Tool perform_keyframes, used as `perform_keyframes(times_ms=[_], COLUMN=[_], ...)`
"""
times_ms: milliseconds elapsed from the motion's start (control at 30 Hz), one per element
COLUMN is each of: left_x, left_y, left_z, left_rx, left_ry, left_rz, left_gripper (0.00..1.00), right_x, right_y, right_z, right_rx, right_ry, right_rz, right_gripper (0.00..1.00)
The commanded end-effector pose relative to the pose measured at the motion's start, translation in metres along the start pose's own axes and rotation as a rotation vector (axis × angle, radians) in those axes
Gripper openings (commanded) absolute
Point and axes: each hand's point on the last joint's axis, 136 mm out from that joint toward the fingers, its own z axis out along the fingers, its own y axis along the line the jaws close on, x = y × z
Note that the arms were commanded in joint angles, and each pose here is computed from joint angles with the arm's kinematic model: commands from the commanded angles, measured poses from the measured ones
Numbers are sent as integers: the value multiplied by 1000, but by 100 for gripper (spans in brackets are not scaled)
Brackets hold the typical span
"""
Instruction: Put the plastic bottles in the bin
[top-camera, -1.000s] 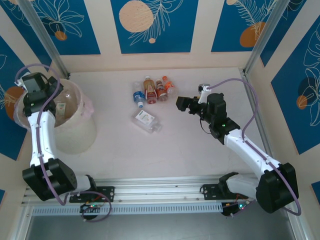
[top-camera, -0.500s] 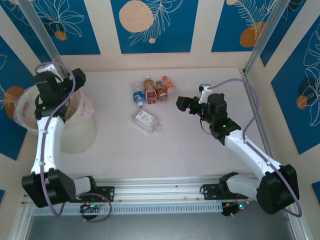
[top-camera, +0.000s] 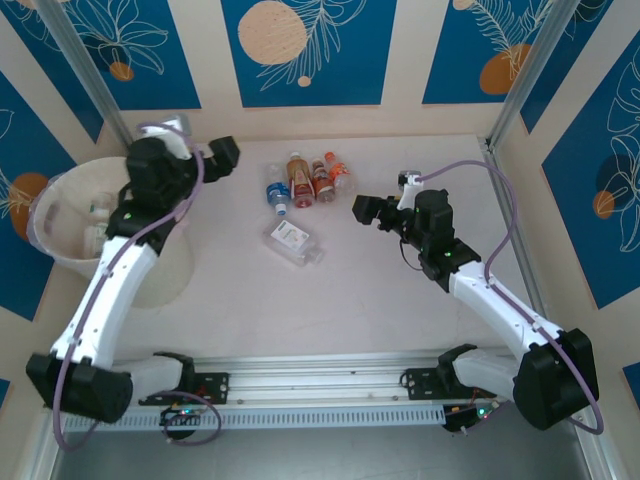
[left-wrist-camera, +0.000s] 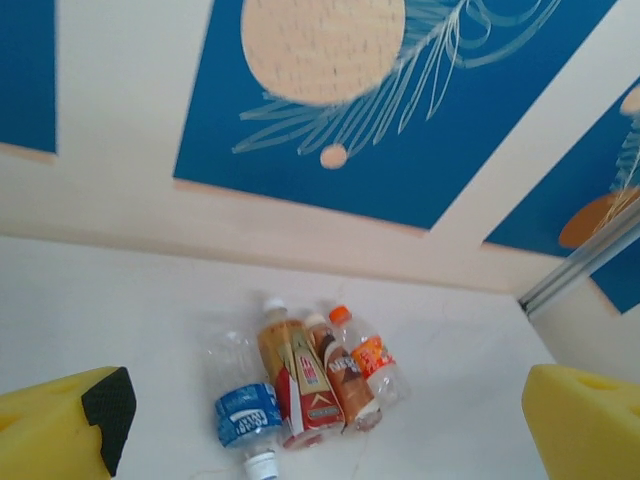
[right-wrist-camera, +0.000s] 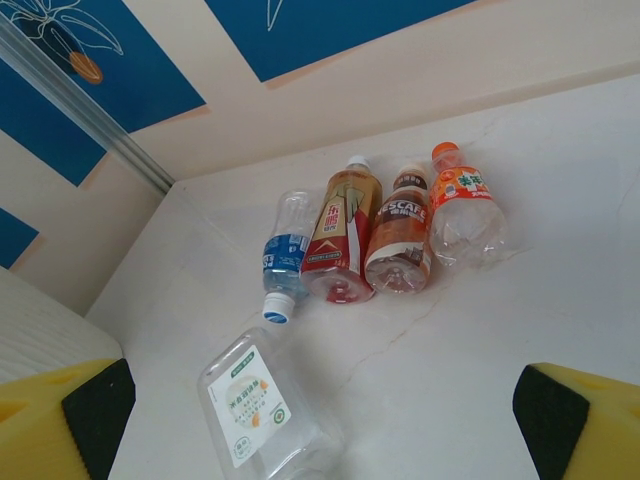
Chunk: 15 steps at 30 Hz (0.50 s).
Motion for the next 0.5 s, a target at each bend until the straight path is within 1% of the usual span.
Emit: perform_keyframes(times_ms=[0,67,133,233,367,467], left_x=[7,20,34,56,88,114], left_y=[-7,-13,-11,-2,9,18], left_z=[24,45,68,104,149,176], left_rx=[-87,-107,-137,-179,-217,-244], left_ry=[11,40,70,129,229,298], left_rz=[25,28,9,-18,-17,-45], left_gripper=[100,100,100,100,100,100], right_x=[-2,-1,0,-2,-2,0], right_y=[-1,-6,-11,-16,-21,-24], right_z=[-5,-6,-8,-11,-15,-16], right_rx=[-8,10,31,51,68,83], right_ry=[-31,-35,-41,-50,-40,-31], right_rz=[-3,2,5,-3,-10,-13], right_gripper=[99,99,99,99,99,99])
